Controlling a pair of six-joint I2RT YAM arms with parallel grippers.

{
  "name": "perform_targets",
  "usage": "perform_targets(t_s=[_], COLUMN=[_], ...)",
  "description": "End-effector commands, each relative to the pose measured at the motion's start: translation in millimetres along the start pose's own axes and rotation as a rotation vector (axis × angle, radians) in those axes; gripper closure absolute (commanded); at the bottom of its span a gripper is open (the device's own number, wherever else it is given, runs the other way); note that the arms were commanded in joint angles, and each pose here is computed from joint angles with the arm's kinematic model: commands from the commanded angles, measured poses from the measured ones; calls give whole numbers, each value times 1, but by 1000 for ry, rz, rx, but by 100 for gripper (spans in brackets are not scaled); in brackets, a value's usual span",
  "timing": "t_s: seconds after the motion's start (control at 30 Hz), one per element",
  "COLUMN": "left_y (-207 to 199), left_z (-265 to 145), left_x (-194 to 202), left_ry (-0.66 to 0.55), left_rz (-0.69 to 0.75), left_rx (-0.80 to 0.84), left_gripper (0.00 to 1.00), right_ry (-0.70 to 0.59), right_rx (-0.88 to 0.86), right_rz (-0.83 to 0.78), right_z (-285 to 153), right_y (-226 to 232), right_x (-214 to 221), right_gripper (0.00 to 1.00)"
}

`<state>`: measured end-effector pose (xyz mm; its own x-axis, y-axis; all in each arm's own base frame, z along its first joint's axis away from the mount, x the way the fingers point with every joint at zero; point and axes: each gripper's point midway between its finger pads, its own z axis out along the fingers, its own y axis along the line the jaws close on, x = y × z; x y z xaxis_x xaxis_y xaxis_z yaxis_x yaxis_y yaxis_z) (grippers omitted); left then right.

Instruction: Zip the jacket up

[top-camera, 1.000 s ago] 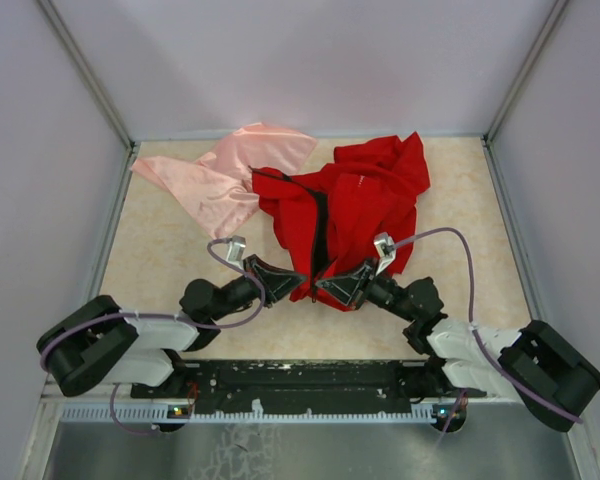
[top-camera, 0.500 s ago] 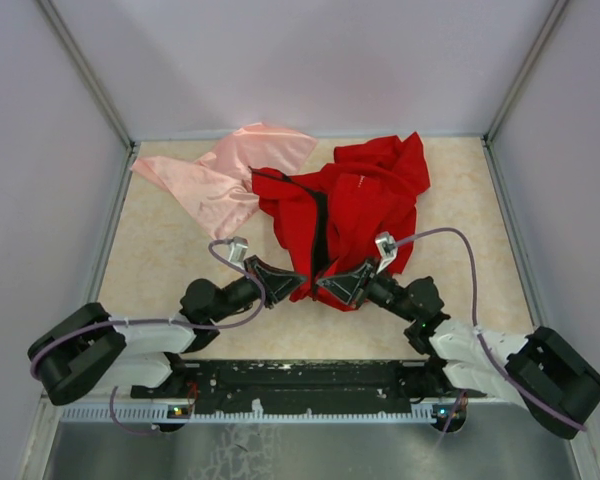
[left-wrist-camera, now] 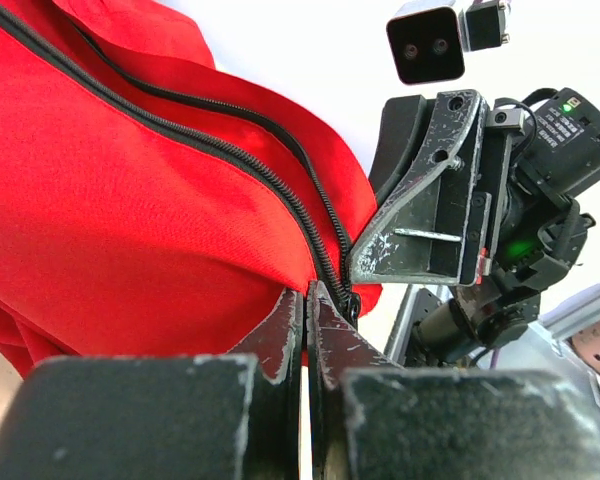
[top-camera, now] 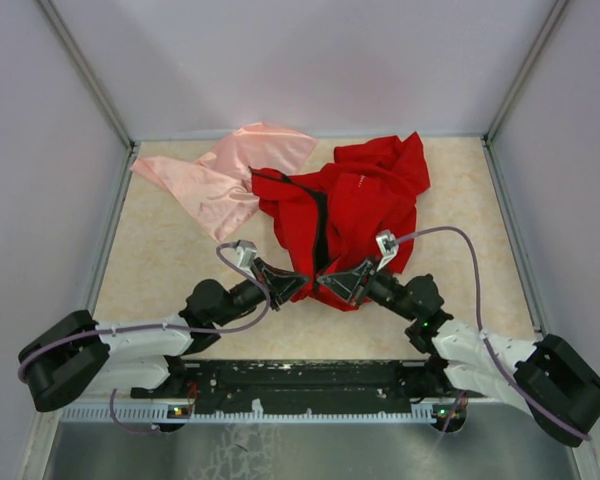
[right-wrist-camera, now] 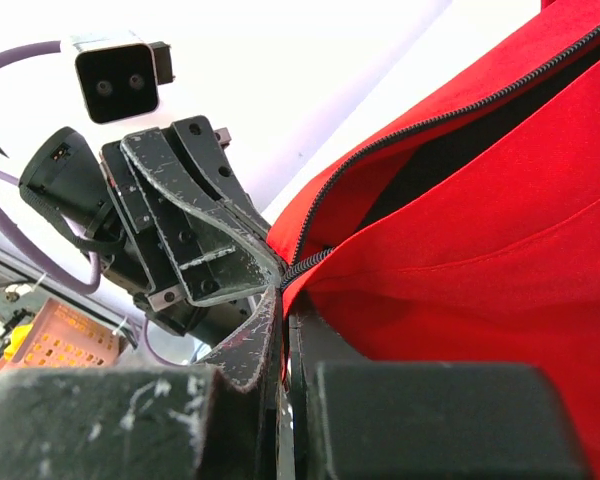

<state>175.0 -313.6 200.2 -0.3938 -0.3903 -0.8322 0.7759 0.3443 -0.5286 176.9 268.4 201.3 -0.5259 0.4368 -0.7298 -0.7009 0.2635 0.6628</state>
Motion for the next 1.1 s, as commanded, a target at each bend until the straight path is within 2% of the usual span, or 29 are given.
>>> perform_targets(t_s=[0.0, 0.37, 0.67, 0.87, 1.07], left_y=[-2, -11, -10, -15, -22], left_z=[6, 11, 11, 22, 25], left_x=[-9, -4, -7, 8, 11], left_ry=[-18, -8, -8, 93, 138], left_rz=[78, 170, 210, 241, 289], left_rx=[-39, -69, -98, -77, -66], left_gripper=[100, 100, 100, 100, 100], right_ry=[-125, -138, -113, -106, -82], right_rx=[-39, 115, 203, 184, 259], right_rz=[-29, 18, -15, -26, -43], right_z=[9, 6, 5, 7, 6], right_y=[22, 0, -11, -5, -15], right_x=[-41, -47, -49, -51, -52], right_gripper=[100, 100, 100, 100, 100])
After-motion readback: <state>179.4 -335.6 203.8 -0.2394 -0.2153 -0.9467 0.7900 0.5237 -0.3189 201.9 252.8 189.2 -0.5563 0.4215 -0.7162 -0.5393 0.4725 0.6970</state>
